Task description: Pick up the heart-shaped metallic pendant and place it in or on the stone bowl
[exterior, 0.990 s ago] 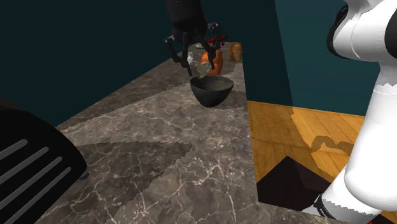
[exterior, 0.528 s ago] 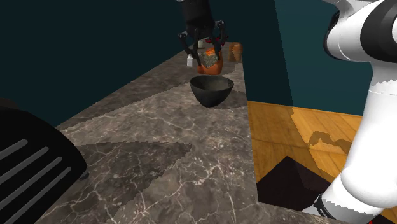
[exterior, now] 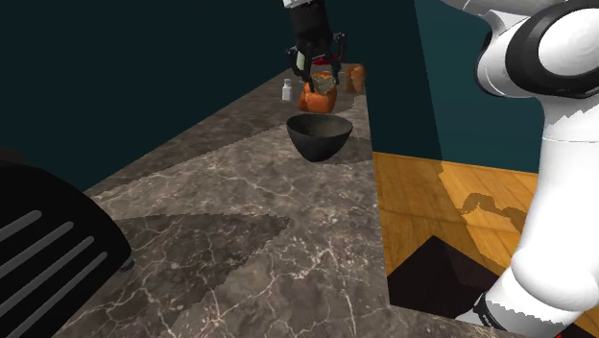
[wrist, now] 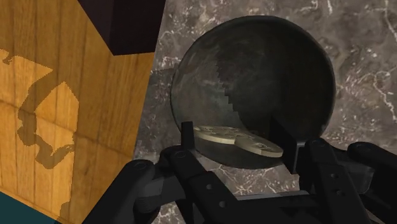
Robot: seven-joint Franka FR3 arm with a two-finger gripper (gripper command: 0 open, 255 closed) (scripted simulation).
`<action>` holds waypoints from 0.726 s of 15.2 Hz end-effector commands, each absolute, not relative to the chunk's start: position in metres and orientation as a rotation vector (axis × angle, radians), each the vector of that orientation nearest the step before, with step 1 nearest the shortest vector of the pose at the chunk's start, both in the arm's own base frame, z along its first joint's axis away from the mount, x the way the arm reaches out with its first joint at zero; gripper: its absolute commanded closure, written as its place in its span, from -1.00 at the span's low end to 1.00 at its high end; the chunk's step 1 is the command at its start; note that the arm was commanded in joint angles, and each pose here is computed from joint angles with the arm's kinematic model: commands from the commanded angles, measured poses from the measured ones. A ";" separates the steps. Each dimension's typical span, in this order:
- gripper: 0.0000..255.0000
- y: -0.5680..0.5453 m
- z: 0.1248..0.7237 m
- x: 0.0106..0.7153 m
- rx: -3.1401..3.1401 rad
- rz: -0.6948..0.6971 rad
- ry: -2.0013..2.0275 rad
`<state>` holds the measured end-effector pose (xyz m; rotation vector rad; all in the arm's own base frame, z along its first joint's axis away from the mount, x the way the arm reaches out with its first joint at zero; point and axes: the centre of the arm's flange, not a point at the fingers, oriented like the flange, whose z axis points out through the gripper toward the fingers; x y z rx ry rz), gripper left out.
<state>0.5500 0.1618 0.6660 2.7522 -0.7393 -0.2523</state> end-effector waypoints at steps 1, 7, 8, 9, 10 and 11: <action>1.00 0.160 0.657 0.552 2.753 -0.252 -0.738; 1.00 0.160 0.625 0.552 2.753 -0.252 -0.738; 1.00 0.160 0.620 0.552 2.753 -0.252 -0.738; 1.00 0.160 0.615 0.552 2.753 -0.252 -0.738; 1.00 0.160 0.610 0.552 2.753 -0.252 -0.738; 1.00 0.160 0.604 0.552 2.753 -0.252 -0.738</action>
